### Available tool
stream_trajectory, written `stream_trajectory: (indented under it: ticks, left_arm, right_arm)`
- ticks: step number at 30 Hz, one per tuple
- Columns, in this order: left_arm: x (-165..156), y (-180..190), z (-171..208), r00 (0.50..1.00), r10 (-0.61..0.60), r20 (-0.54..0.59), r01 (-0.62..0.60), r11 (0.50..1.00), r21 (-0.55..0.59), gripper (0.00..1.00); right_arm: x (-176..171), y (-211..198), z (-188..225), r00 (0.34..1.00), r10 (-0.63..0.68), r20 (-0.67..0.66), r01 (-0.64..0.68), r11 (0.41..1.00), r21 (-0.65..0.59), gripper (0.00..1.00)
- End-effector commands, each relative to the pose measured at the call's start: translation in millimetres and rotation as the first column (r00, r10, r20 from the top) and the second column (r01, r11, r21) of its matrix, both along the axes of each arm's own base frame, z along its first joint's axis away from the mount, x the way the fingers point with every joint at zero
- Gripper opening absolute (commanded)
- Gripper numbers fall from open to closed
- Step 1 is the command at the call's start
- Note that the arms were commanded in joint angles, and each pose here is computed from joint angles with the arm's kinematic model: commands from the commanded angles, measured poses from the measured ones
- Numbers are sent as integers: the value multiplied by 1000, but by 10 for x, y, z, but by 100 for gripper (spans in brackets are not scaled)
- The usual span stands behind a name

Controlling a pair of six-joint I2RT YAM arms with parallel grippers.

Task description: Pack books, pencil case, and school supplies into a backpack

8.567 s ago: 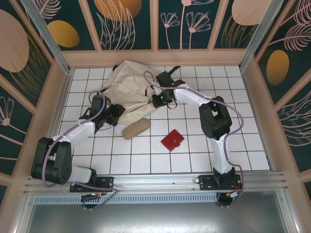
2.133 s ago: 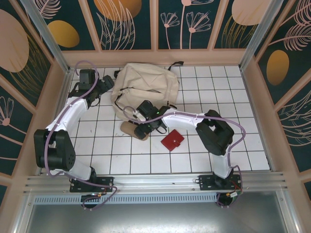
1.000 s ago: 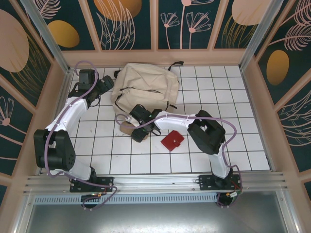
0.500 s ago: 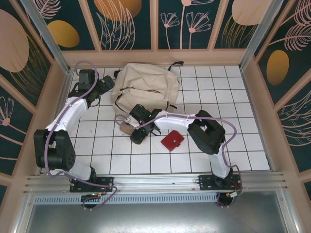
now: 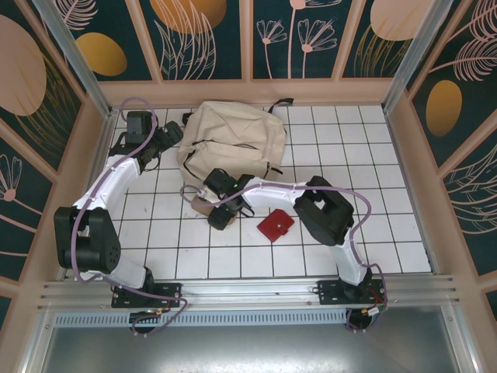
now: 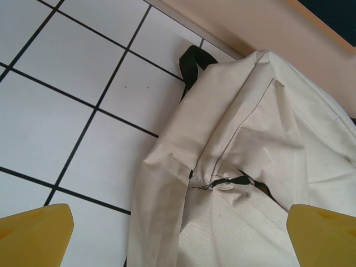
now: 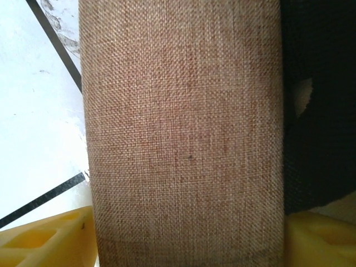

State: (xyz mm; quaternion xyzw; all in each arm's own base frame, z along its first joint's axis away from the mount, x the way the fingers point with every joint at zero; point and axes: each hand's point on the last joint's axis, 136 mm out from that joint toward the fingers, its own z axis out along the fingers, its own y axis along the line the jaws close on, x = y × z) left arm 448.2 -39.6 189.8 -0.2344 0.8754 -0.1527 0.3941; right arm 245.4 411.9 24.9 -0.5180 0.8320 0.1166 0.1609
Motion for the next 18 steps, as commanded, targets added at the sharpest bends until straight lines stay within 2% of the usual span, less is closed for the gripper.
stream_trajectory:
  ticks: [1, 5, 12, 18]
  left_arm:
    - [22, 0, 11, 1000, -9, -9, 9, 1000, -6, 99]
    - [25, 0, 20, 1000, -11, -7, 11, 1000, -7, 99]
    - [59, -143, -14, 995, -101, 3, 101, 995, -24, 96]
    - [109, -289, -23, 986, -166, 17, 166, 985, -34, 95]
  right_arm:
    - [4, 3, -29, 1000, 21, 14, -21, 999, -34, 76]
    - [24, -12, 44, 999, 15, 30, -14, 999, -32, 61]
    - [-65, -209, 545, 1000, -7, 30, 5, 998, 55, 60]
    - [-154, -666, 868, 996, -86, 24, 85, 995, 59, 59]
